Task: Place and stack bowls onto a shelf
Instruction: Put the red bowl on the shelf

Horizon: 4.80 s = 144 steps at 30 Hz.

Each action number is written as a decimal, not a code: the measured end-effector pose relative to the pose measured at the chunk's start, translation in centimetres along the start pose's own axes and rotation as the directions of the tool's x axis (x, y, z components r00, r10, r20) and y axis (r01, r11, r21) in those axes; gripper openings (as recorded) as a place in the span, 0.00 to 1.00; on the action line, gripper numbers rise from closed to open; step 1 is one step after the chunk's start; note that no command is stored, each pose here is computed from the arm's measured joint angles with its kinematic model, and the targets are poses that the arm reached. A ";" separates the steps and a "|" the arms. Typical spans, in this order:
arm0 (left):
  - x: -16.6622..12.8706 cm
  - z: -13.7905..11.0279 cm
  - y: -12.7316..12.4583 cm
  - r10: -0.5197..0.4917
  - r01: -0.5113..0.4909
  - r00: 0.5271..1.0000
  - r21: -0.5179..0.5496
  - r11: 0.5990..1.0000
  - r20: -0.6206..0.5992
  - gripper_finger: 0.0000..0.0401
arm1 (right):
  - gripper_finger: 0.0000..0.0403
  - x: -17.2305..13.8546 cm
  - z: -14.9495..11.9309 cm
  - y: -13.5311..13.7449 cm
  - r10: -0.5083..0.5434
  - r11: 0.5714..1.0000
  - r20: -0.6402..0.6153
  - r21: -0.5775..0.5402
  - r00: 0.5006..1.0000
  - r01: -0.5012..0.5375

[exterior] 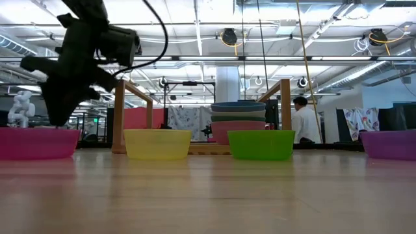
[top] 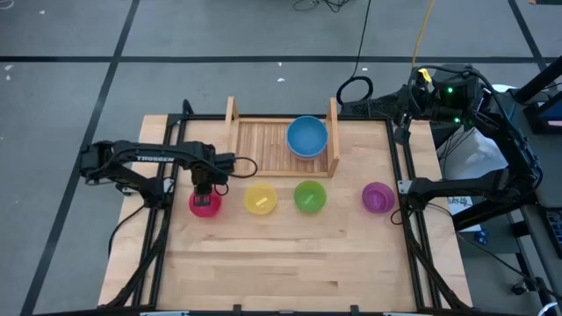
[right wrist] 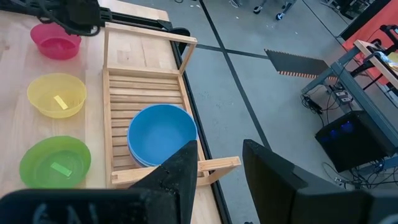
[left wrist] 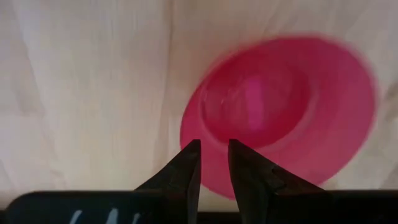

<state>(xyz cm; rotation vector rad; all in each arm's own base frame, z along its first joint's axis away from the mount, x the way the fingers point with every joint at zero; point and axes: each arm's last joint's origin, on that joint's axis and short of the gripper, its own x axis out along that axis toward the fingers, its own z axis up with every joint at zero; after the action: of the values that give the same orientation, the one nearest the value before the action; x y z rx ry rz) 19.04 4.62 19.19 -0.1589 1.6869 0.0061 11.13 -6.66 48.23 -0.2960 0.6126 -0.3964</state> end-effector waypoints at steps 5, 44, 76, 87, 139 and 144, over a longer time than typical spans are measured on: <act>0.2 0.1 0.7 0.036 -0.035 0.999 -0.050 0.998 0.020 0.21 | 0.30 0.0 0.0 0.0 -0.001 1.000 0.002 0.000 1.000 0.001; 0.6 -0.2 2.5 -0.008 0.017 0.998 -0.167 0.986 0.054 0.21 | 0.30 0.0 0.0 0.0 -0.004 1.000 0.001 0.000 1.000 0.004; 0.6 0.8 -7.0 -0.202 0.222 0.971 -0.169 0.960 0.128 0.21 | 0.30 0.0 0.0 0.0 -0.002 1.000 0.001 0.000 1.000 0.002; 0.7 0.7 -7.8 -0.168 0.194 0.977 -0.219 0.956 0.133 0.21 | 0.30 0.0 0.0 0.0 -0.002 1.000 0.001 -0.001 1.000 0.002; -11.7 -2.3 -8.3 0.124 -0.003 0.977 -0.568 0.823 0.174 0.01 | 0.30 0.0 0.3 -0.1 -0.017 1.000 0.028 -0.011 0.999 0.017; -16.6 -1.8 -8.0 0.193 0.015 0.926 -0.544 0.839 0.323 0.01 | 0.30 0.0 0.3 -0.2 -0.017 1.000 0.027 -0.011 0.999 0.017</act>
<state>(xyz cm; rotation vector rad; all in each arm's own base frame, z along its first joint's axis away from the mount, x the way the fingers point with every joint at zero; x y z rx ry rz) 19.99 -1.75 36.49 -0.4721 1.2745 0.5606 11.26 -6.75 48.50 -0.3169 0.5861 -0.4050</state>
